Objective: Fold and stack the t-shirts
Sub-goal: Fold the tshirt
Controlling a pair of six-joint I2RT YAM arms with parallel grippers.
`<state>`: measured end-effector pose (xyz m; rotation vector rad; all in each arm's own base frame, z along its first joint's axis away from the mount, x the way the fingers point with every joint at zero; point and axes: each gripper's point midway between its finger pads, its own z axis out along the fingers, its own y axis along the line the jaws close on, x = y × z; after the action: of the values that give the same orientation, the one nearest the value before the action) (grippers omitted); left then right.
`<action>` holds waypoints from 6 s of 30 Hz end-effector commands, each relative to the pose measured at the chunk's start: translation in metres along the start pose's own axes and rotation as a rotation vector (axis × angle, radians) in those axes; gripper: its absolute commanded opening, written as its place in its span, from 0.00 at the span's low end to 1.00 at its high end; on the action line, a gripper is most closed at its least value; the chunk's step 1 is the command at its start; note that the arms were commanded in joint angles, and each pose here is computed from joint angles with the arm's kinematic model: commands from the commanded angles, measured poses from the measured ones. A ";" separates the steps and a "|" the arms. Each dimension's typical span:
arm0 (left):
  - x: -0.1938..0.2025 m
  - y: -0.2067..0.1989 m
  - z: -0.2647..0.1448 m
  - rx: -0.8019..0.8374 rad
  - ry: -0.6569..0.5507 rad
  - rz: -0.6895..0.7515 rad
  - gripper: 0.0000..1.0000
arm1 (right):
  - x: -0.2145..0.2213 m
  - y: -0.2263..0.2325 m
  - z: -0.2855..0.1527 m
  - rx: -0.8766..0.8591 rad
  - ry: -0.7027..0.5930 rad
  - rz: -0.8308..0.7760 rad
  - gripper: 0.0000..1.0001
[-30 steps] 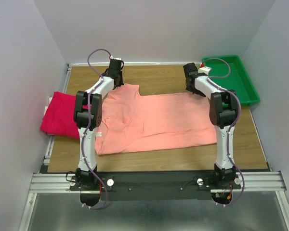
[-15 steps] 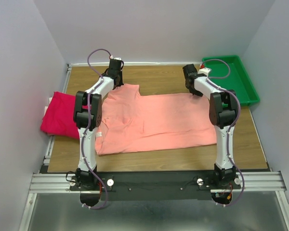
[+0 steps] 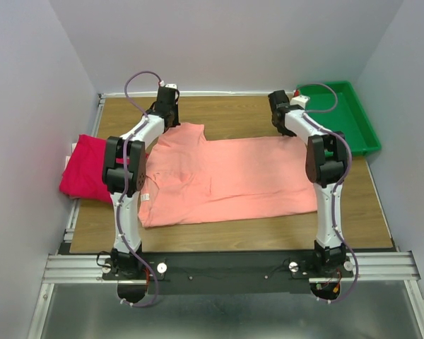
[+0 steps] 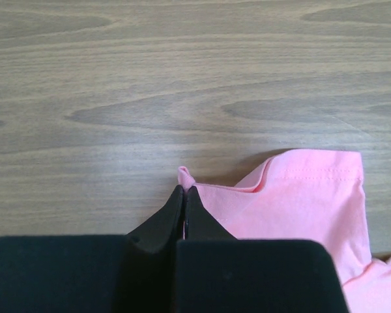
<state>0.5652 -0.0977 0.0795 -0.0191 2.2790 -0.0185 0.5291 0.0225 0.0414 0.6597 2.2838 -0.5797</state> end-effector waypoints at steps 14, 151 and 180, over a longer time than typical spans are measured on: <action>-0.024 -0.012 -0.015 0.066 -0.074 0.026 0.00 | 0.006 0.016 0.017 0.011 0.008 0.003 0.41; 0.130 0.029 -0.302 0.153 -0.327 -0.743 0.98 | 0.106 -0.165 -0.157 -0.241 0.057 0.068 0.84; 0.171 0.006 -0.165 0.243 -0.044 -0.524 0.98 | 0.236 0.196 -0.399 -1.880 0.315 -0.677 1.00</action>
<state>0.3284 -0.0925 0.0620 -0.5159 2.1516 -0.5270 0.3292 0.4402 0.0961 -0.8401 2.1820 1.2907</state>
